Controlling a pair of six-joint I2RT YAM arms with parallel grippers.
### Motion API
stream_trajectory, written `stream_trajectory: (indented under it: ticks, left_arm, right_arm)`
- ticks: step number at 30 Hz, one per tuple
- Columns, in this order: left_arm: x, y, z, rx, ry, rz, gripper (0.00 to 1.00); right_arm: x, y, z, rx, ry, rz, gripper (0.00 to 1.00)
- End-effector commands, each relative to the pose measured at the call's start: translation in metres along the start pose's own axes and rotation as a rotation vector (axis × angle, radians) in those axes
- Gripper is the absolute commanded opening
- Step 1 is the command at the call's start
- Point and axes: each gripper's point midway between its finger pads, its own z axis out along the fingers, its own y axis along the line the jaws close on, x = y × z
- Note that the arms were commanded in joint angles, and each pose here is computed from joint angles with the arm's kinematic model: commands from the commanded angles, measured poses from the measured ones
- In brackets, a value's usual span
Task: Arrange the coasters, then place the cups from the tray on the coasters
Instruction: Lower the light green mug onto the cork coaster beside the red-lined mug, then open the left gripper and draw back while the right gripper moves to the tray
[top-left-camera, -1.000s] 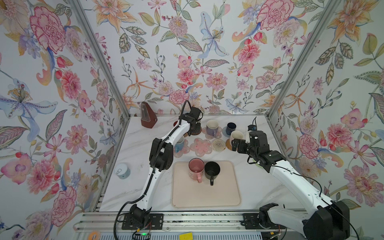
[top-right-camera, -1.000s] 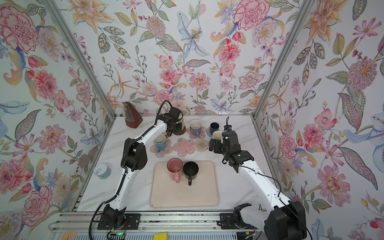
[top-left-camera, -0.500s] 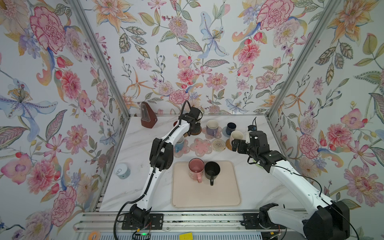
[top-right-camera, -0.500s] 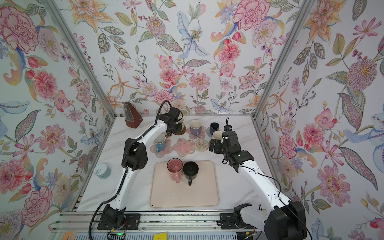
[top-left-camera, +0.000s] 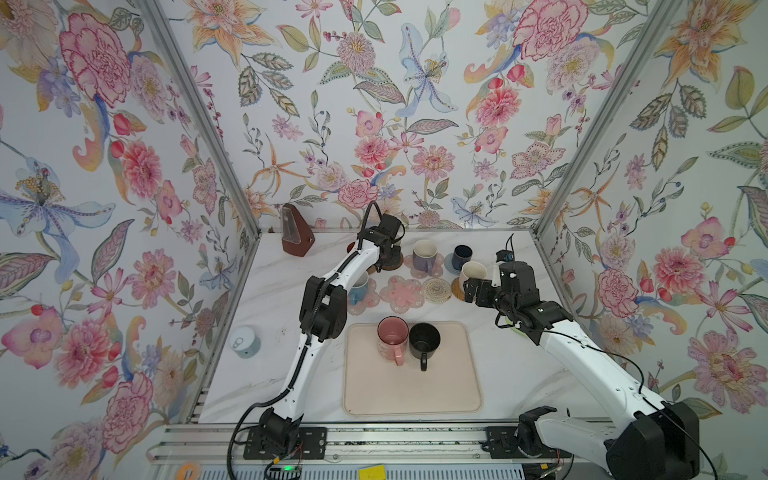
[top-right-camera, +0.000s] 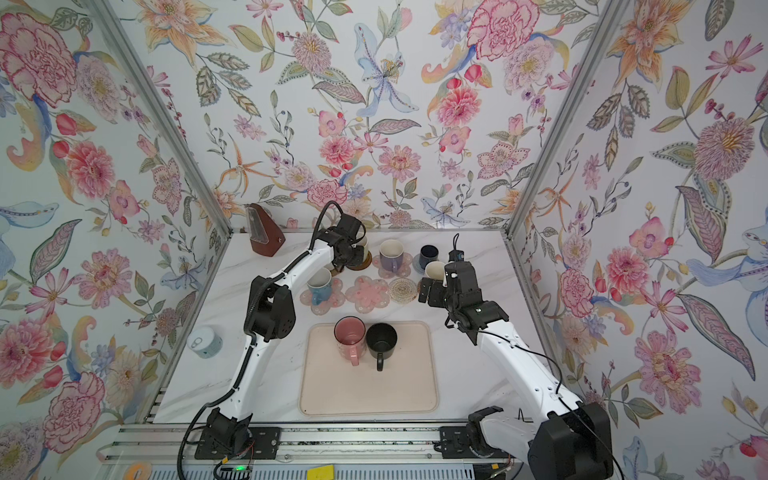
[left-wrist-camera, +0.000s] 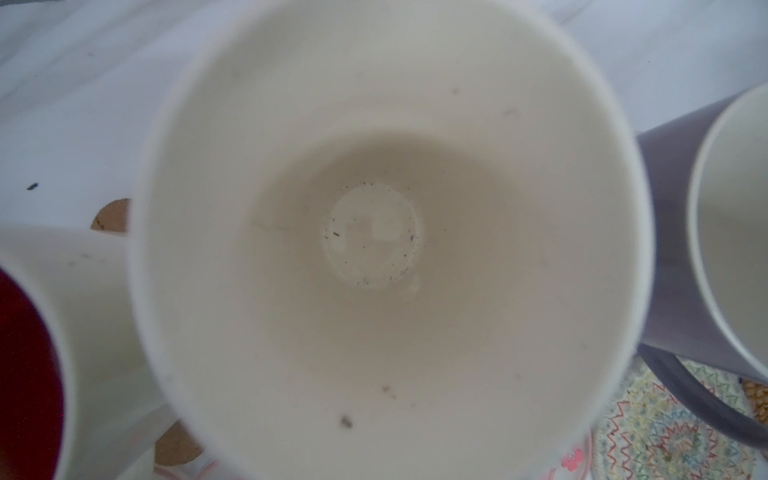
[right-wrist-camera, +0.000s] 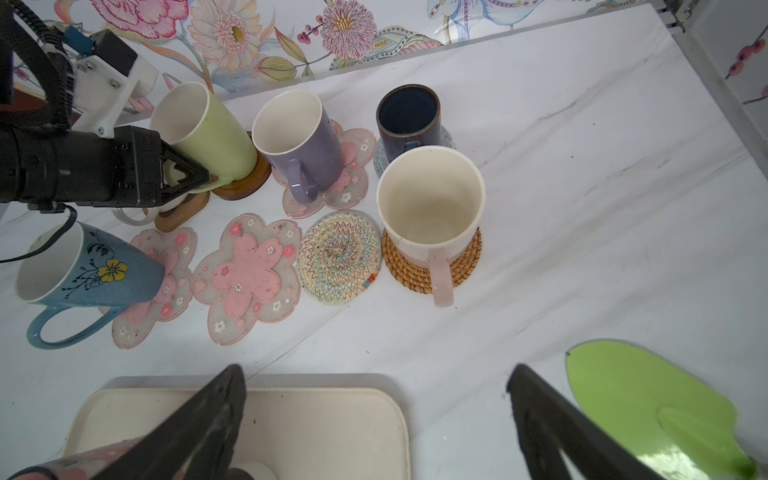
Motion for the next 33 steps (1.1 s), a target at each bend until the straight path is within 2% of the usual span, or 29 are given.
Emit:
stream_trajectory:
  ticks: [1,6,13,17,20,21,22,23,26,30,33]
  left_arm:
    - [-0.019,0.002,-0.004,0.023,-0.055,-0.030,0.11]
    - [-0.018,0.000,-0.002,0.026,-0.051,-0.031,0.27]
    - [-0.021,0.002,-0.006,0.024,-0.063,-0.039,0.41]
    - [-0.027,0.002,-0.016,0.029,-0.086,-0.042,0.50]
    - [-0.033,0.002,-0.033,0.032,-0.123,-0.049,0.62]
    - [-0.038,0.002,-0.043,0.036,-0.145,-0.052,0.68]
    - [-0.042,0.002,-0.054,0.041,-0.170,-0.056,0.81]
    - [-0.047,0.001,-0.066,0.046,-0.197,-0.057,0.87]
    - [-0.063,-0.001,-0.112,0.058,-0.310,-0.055,0.99]
    - [-0.077,0.004,-0.182,0.076,-0.475,-0.063,0.99]
    - [-0.066,0.013,-0.231,0.091,-0.601,-0.071,0.99]
  right_arm:
    - [0.002,-0.002,-0.001,0.001,0.006,0.003,0.99]
    - [0.002,-0.002,-0.001,0.002,0.004,0.005,0.99]
    - [0.000,-0.002,-0.002,0.001,-0.001,0.005,0.99]
    - [-0.001,-0.003,-0.003,0.002,-0.004,0.008,0.99]
    - [-0.002,-0.003,-0.004,0.002,-0.007,0.009,0.99]
    - [-0.002,-0.003,-0.003,0.002,-0.006,0.008,0.99]
    - [-0.002,-0.003,-0.003,0.001,-0.005,0.009,0.99]
    - [-0.002,-0.002,-0.003,0.000,-0.005,0.008,0.99]
    - [-0.003,-0.002,-0.001,0.000,-0.001,0.009,0.99]
    - [-0.003,0.000,0.003,-0.008,0.005,0.009,0.99]
    - [-0.002,0.002,0.006,-0.014,0.013,0.009,0.99]
